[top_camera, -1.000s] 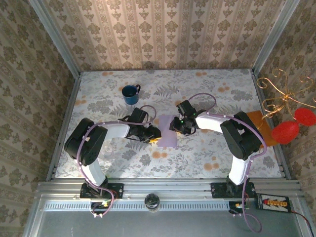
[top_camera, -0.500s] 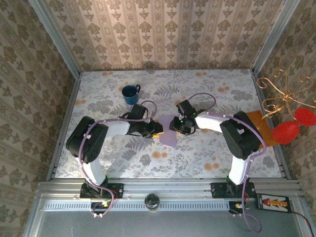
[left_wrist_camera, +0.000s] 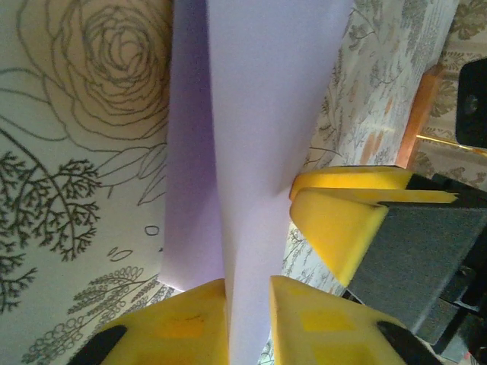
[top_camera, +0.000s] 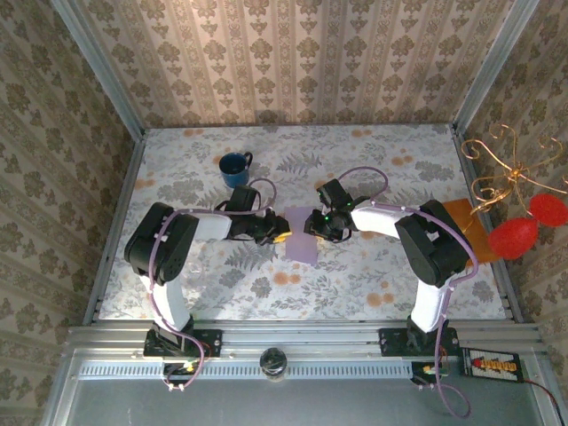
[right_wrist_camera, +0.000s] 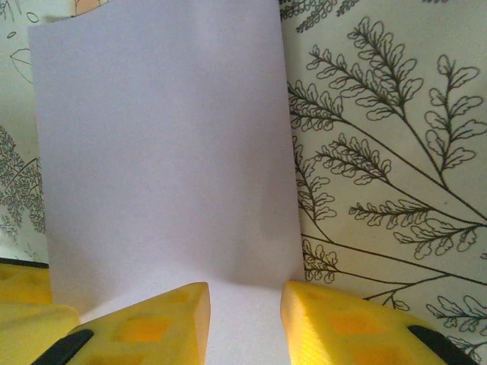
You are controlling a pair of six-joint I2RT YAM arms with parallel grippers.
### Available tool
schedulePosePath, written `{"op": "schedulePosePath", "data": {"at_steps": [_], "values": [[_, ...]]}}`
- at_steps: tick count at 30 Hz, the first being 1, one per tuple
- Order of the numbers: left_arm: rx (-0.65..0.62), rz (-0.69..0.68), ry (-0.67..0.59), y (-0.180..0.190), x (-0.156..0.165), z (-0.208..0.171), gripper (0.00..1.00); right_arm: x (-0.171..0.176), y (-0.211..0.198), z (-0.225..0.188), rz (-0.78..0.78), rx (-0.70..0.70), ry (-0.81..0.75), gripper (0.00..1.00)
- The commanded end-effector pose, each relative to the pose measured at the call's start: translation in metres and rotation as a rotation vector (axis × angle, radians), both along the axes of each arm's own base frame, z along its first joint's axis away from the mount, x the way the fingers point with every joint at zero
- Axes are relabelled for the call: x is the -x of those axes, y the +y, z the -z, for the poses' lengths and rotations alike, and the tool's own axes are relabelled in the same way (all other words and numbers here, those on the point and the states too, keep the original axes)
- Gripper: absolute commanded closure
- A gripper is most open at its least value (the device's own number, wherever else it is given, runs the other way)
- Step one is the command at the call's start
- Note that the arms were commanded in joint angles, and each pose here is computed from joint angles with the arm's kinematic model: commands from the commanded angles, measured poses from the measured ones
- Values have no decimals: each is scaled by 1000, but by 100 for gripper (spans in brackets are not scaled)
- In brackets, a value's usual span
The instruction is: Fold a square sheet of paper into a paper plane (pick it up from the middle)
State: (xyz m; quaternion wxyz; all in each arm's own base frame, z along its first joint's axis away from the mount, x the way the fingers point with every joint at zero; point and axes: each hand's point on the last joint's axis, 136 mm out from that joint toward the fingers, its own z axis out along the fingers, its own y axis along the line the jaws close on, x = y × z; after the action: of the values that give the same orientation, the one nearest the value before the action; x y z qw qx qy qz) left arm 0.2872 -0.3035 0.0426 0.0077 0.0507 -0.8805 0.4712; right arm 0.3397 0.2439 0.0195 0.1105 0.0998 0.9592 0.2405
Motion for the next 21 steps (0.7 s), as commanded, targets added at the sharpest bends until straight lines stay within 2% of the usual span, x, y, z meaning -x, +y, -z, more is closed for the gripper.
{"op": "schedulePosePath", "data": {"at_steps": [1,7,13,15,18,21], "values": [[17,25,10,-3,2,-2,83,13,-8,20,-3,41,72,66],[-24,31,8,4,5,1,90,4,-5,2,5,-4,18,64],[-31,14,-2,7,4,-2,97,-17,0,-48,-62,-71,-178,58],[-31,8,-9,7,3,-4,98,-19,1,-63,-101,-75,-253,52],[-20,-5,-17,9,-1,-9,98,-17,1,-84,-155,-99,-385,33],[-13,-35,-18,14,-8,-11,98,-11,-4,-96,-197,-87,-480,23]]}}
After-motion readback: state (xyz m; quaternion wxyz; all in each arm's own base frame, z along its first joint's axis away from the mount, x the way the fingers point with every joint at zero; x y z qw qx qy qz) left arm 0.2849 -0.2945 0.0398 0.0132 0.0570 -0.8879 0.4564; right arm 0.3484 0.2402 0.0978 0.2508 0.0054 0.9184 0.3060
